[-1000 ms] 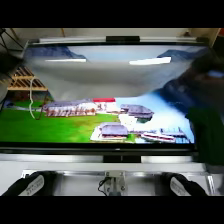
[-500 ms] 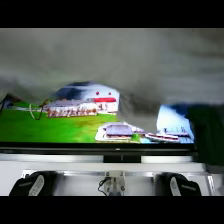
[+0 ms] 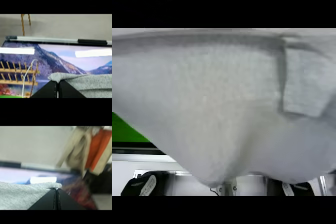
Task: Fold the shirts.
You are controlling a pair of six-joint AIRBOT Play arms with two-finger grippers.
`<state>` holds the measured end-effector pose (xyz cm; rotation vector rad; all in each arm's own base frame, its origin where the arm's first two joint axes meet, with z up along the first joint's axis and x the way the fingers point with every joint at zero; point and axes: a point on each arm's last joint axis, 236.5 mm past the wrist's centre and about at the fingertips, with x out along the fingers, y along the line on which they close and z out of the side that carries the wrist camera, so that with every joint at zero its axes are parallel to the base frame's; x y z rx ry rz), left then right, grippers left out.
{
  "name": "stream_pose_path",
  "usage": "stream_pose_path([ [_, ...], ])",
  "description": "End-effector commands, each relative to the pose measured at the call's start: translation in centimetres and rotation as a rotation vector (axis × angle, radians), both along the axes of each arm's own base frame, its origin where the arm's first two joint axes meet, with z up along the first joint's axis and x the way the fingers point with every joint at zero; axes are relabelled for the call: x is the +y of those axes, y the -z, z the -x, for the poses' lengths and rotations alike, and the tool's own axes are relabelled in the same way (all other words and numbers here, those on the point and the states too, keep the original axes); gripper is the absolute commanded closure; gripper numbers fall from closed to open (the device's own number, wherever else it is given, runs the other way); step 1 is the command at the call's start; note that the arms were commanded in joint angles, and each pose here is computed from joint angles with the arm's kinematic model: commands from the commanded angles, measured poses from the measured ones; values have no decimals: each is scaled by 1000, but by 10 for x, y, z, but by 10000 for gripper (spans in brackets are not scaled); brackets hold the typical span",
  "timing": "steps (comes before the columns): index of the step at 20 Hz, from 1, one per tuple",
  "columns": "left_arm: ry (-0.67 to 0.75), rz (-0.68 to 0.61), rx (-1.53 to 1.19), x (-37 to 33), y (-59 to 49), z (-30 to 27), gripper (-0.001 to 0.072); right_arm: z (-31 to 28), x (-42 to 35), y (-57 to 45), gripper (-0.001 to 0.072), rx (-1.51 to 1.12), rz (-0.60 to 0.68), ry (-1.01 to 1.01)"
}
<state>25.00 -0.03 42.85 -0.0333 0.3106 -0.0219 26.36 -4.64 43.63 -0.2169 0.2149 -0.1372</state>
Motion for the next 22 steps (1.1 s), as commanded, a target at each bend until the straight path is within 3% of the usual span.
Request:
stream_pose_path([
  [1, -9, 36, 319, 24, 107, -72, 670, -76, 3, 120, 649, 419, -159, -87],
  [3, -2, 87, 533, 31, 191, -110, 670, -122, 10, 210, 650, 650, -262, -138],
  [6, 22, 129, 730, 29, 296, -162, 670, -192, 25, 321, 649, 818, -302, -155],
  [10, 31, 147, 825, 26, 388, -230, 669, -286, 45, 386, 649, 666, -385, -100],
  [13, 27, 195, 799, 27, 427, -280, 669, -324, 45, 408, 650, 559, -406, -74],
  [19, 30, 338, 755, 13, 473, -327, 668, -311, 56, 485, 649, 736, -522, -11],
  [21, 80, 314, 807, 8, 478, -316, 668, -291, 63, 486, 649, 826, -484, -40],
  [22, 132, 272, 827, 8, 473, -308, 668, -278, 57, 480, 649, 872, -396, -68],
])
